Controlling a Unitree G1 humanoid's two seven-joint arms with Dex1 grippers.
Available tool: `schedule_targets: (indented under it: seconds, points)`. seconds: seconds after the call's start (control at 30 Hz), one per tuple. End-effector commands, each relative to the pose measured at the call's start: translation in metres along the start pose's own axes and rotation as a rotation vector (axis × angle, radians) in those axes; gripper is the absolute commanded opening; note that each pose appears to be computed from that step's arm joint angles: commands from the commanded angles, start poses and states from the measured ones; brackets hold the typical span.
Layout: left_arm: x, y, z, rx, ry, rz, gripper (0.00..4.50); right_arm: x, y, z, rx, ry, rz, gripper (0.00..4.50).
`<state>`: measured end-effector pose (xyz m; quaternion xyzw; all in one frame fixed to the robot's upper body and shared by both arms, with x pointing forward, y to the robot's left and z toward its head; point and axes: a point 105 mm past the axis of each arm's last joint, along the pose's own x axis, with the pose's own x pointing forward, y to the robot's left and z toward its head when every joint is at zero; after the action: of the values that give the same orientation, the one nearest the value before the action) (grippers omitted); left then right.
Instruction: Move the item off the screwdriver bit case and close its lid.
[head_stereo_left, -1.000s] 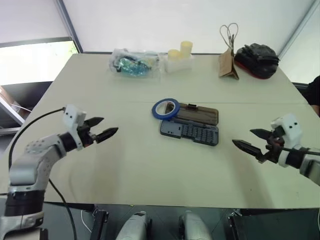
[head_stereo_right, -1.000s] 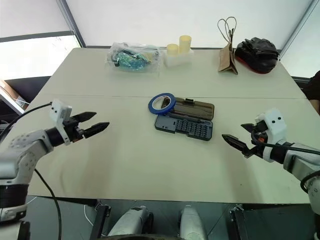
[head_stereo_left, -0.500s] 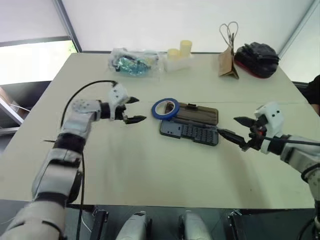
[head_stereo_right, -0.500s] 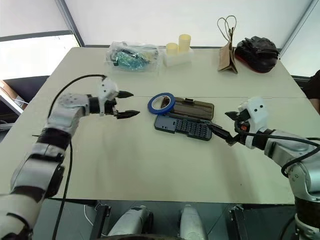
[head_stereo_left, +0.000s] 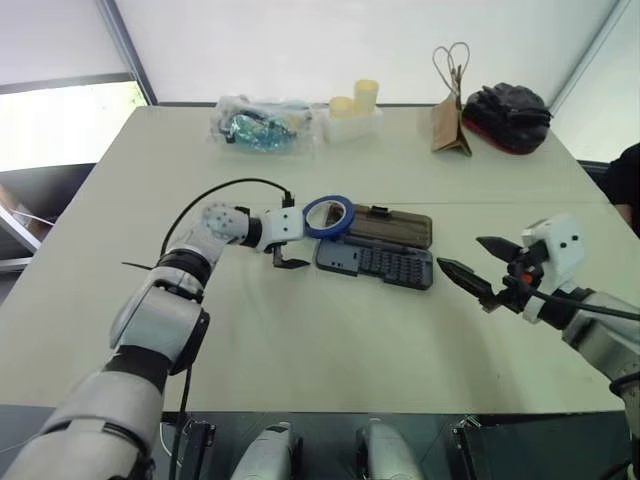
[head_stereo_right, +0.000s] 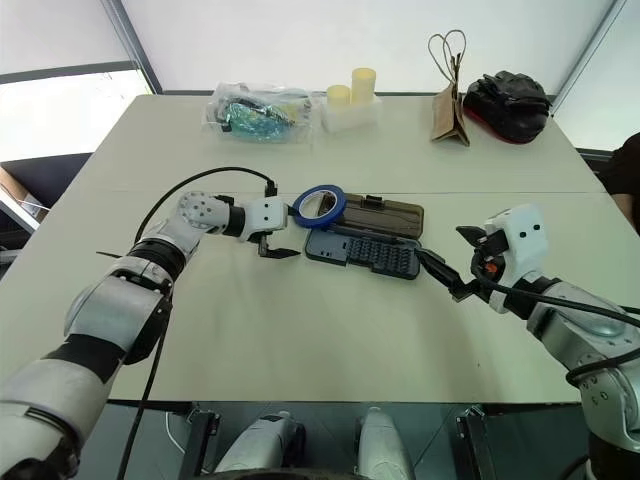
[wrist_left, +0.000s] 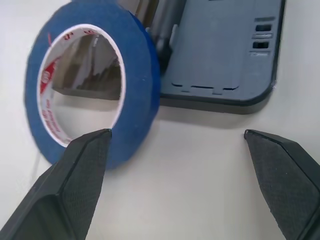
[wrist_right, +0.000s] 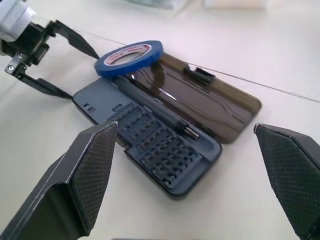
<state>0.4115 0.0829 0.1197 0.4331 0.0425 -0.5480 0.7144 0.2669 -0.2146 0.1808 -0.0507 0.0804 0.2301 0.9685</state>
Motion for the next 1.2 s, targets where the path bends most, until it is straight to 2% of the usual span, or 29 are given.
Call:
schedule_targets:
  seconds: [0.03, 0.43, 0.5, 0.57, 0.7, 0.73, 0.87, 0.93, 1.0, 1.07, 1.2]
  points:
    - [0.003, 0.005, -0.003, 0.024, 0.047, 0.043, 4.44, -0.005, 0.004, 0.015, -0.029, -0.064, -0.012, 4.5]
    - [0.024, 0.017, 0.006, -0.06, 0.092, 0.141, 4.44, 0.001, 0.007, 0.015, -0.017, -0.08, -0.029, 4.5]
    - [0.028, 0.016, 0.008, -0.077, 0.092, 0.143, 3.91, 0.002, 0.007, 0.015, -0.017, -0.082, -0.031, 4.5]
    - [0.033, 0.014, 0.009, -0.093, 0.096, 0.141, 3.14, 0.001, 0.008, 0.015, -0.017, -0.085, -0.035, 4.5]
    - [0.037, 0.01, 0.006, -0.065, 0.125, 0.137, 0.97, 0.001, 0.01, 0.016, -0.017, -0.088, -0.039, 4.5]
    - [0.036, 0.011, 0.005, -0.066, 0.126, 0.14, 0.62, 0.001, 0.01, 0.016, -0.016, -0.089, -0.042, 4.5]
    - [0.027, 0.019, 0.001, -0.056, 0.13, 0.192, 0.62, 0.001, 0.009, 0.014, -0.013, -0.087, -0.047, 4.5]
    - [0.017, 0.033, 0.0, -0.031, 0.134, 0.286, 0.62, 0.003, 0.01, 0.014, -0.013, -0.089, -0.048, 4.5]
    - [-0.014, 0.07, -0.001, 0.041, 0.149, 0.552, 0.62, 0.005, 0.012, 0.016, -0.011, -0.104, -0.045, 4.5]
    - [-0.048, 0.094, -0.008, 0.05, 0.176, 0.749, 0.62, 0.007, 0.013, 0.018, -0.006, -0.116, -0.04, 4.5]
    - [-0.102, 0.106, -0.037, 0.032, 0.263, 0.9, 0.62, 0.014, 0.022, 0.019, 0.006, -0.125, 0.018, 4.5]
